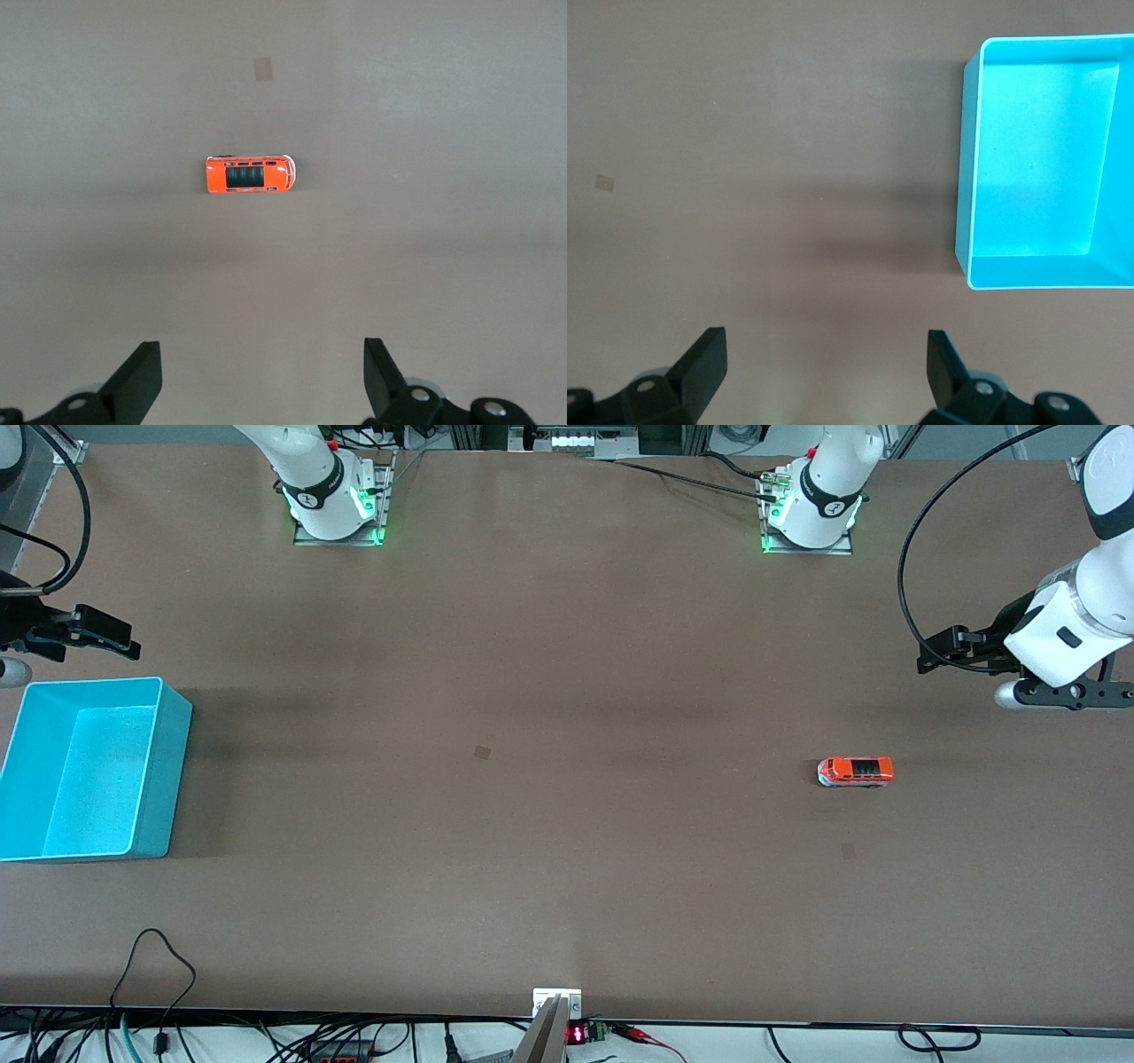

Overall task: Wind up bus and store in blue box
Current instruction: 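Move the left gripper above the orange toy bus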

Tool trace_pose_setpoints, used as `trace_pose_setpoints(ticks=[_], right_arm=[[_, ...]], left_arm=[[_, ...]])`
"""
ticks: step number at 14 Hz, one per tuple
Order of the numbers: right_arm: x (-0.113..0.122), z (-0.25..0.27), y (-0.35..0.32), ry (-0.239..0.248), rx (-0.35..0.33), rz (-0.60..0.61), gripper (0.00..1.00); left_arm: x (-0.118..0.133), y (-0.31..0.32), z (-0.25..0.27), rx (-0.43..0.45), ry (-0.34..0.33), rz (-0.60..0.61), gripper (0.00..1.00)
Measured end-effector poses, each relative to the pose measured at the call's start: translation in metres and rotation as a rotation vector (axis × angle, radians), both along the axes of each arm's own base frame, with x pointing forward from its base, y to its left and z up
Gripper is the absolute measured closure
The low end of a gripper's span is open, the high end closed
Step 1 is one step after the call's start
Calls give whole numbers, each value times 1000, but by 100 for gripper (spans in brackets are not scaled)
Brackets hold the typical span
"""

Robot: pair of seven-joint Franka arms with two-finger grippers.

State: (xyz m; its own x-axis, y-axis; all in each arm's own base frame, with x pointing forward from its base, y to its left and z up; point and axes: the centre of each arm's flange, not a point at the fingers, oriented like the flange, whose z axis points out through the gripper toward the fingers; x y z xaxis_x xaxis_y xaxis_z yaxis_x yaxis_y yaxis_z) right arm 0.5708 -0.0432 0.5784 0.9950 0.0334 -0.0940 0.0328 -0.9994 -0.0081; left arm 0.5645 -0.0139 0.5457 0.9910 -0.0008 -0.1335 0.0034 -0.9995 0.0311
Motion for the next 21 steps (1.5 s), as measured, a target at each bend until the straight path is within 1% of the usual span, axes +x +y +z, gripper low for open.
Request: trace_pose_setpoints(ticks=[4,8,10,13,16,19,21], right_arm=[[2,-5,-3,9,0,-5,0],[5,-11,-3,20,-1,-5,0],[10,-26,-3,47,-1,-6,0],[21,-59,-6,104,-3,-11,0],[27,-80,-14,139,-3,-25,0],[27,-85,-19,152,-2,-33,0],[26,-85,-19,161,-1,-33,0]], left_arm=[[-1,0,2,0,-2,0,0],[-6,0,0,1,37,-2,0],[-9,-1,-2,1,59,-4,0],[-16,-3,-12,2,134,-9,0],[-18,-9,-26,2,186,-26,0],[-17,-28,-40,-3,212,-86,0],[-12,-32,-52,-32,218,-202,0]])
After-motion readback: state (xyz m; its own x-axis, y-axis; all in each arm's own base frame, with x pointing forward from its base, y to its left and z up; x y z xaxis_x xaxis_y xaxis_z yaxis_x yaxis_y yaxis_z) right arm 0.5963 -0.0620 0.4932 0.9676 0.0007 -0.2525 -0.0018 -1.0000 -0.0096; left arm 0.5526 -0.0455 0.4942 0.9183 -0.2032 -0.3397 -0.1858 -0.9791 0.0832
